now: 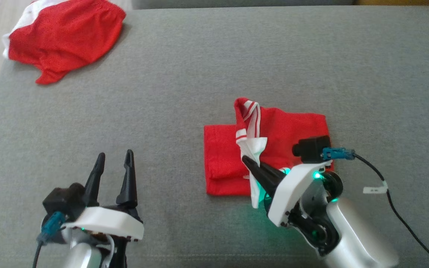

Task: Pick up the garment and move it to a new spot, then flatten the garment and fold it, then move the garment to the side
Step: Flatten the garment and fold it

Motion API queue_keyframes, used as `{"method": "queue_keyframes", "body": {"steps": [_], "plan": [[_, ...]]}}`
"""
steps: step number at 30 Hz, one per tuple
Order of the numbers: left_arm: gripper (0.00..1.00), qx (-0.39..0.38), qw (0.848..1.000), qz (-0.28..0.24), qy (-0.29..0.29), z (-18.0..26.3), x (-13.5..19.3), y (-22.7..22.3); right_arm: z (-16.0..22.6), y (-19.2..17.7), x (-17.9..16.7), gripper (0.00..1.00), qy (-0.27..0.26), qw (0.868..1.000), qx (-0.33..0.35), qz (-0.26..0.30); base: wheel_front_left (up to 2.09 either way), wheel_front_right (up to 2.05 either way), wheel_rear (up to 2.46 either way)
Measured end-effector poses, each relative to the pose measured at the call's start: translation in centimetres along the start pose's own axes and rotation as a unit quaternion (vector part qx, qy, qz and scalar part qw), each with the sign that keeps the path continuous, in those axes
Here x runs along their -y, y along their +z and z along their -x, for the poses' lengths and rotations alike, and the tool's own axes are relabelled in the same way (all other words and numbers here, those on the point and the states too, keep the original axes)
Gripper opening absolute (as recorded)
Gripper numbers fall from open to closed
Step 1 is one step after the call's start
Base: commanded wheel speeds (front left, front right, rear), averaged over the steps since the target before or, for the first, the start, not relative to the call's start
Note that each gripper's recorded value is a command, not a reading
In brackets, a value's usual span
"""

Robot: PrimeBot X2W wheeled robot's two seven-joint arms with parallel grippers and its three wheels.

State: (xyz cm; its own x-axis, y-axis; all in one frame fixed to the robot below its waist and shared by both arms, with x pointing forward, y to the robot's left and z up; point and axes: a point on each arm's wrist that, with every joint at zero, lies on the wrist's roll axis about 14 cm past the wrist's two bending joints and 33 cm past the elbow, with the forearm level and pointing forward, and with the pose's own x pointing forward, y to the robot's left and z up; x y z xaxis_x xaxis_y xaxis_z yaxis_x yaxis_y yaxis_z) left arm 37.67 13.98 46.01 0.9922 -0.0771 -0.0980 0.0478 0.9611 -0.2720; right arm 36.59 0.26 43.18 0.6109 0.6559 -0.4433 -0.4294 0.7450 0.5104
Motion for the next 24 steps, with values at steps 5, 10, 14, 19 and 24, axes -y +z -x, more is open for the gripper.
{"method": "queue_keyframes", "body": {"steps": [5,10,14,19,24], "plan": [[1.0,-0.005,1.0,0.002,0.015,0.4,-0.8,-0.4,-2.0,-0.9,-0.8,0.0,0.023,1.0,-0.016,-0.011,0.0,0.0,0.0],[1.0,-0.008,1.0,0.005,0.023,0.6,-1.2,-0.6,-3.1,-1.3,-1.4,1.0,0.039,0.999,-0.019,-0.029,0.0,0.0,0.0],[1.0,-0.008,1.0,0.005,0.021,0.5,-1.1,-0.6,-3.5,-0.5,-1.9,1.0,0.049,0.998,0.0,-0.029,0.0,0.0,0.0],[1.0,-0.009,1.0,0.006,0.011,0.2,-0.4,-0.7,-3.2,2.0,-2.3,1.0,0.057,0.997,0.05,-0.029,0.0,0.0,0.0],[1.0,-0.009,1.0,0.007,0.001,-0.1,0.2,-0.7,-2.1,5.4,-2.5,1.0,0.061,0.99,0.122,-0.034,0.0,0.0,0.0]]}}
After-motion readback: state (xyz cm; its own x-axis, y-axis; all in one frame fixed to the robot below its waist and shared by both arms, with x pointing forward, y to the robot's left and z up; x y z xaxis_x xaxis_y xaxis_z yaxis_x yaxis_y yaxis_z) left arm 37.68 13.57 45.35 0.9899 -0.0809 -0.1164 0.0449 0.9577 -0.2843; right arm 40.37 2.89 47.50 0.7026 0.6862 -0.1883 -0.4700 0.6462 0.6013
